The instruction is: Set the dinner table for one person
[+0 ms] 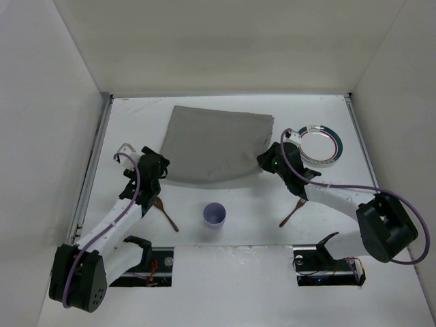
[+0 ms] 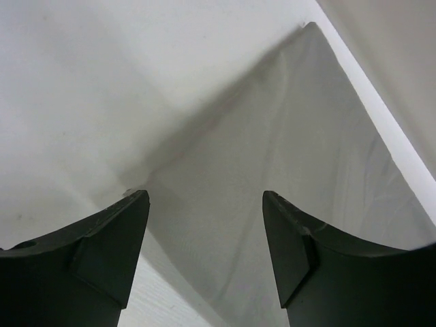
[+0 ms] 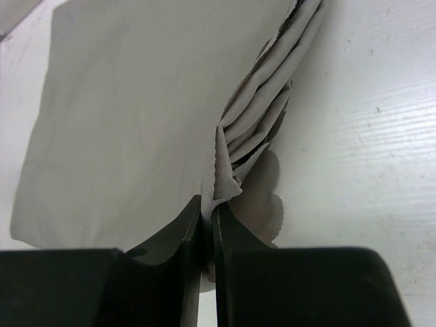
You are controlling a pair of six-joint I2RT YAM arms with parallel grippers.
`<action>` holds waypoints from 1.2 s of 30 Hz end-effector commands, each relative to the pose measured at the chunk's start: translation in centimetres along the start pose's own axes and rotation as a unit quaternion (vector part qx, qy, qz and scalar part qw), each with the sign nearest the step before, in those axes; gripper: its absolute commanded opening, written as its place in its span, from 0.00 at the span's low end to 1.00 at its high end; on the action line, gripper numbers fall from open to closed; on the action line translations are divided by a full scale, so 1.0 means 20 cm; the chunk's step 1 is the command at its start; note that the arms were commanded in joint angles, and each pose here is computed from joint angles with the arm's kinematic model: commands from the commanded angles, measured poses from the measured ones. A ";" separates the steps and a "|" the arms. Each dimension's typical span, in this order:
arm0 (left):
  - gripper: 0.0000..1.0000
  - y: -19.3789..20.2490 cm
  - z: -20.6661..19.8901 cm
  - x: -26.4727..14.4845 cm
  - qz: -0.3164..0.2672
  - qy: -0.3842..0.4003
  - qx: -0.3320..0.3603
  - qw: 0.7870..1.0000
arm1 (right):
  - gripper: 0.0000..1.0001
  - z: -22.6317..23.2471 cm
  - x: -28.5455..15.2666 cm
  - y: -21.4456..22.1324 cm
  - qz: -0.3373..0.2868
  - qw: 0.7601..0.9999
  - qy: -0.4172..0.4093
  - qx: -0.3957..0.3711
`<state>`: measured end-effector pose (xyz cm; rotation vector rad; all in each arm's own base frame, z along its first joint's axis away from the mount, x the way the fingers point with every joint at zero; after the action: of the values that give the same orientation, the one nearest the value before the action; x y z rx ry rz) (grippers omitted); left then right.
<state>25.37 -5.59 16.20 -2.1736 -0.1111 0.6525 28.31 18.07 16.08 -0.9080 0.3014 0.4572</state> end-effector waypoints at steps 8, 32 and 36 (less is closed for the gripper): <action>0.68 0.13 0.12 -0.01 0.069 -0.019 -0.023 0.997 | 0.14 0.03 0.00 -0.02 -0.015 0.999 -0.031 0.015; 0.01 -0.02 -0.06 0.14 -0.040 0.031 -0.047 0.998 | 0.13 0.08 -0.07 -0.12 -0.044 0.997 -0.057 0.029; 0.00 -0.16 -0.21 -0.01 -0.071 0.095 -0.061 0.991 | 0.12 0.11 -0.21 -0.18 -0.062 0.995 -0.077 0.033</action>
<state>26.83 -6.08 14.07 -2.2404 -0.0828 0.6212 27.18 17.38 17.94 -0.8546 0.2341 0.4533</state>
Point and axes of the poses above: each gripper's point midway between its finger pads, its own x axis out along the fingers, its own z axis along the line the jaws close on, y = z × x, the point moved 8 cm from there along -x, back along the fingers, and after that the axes turned 2 degrees about x, right-handed, at the moved point
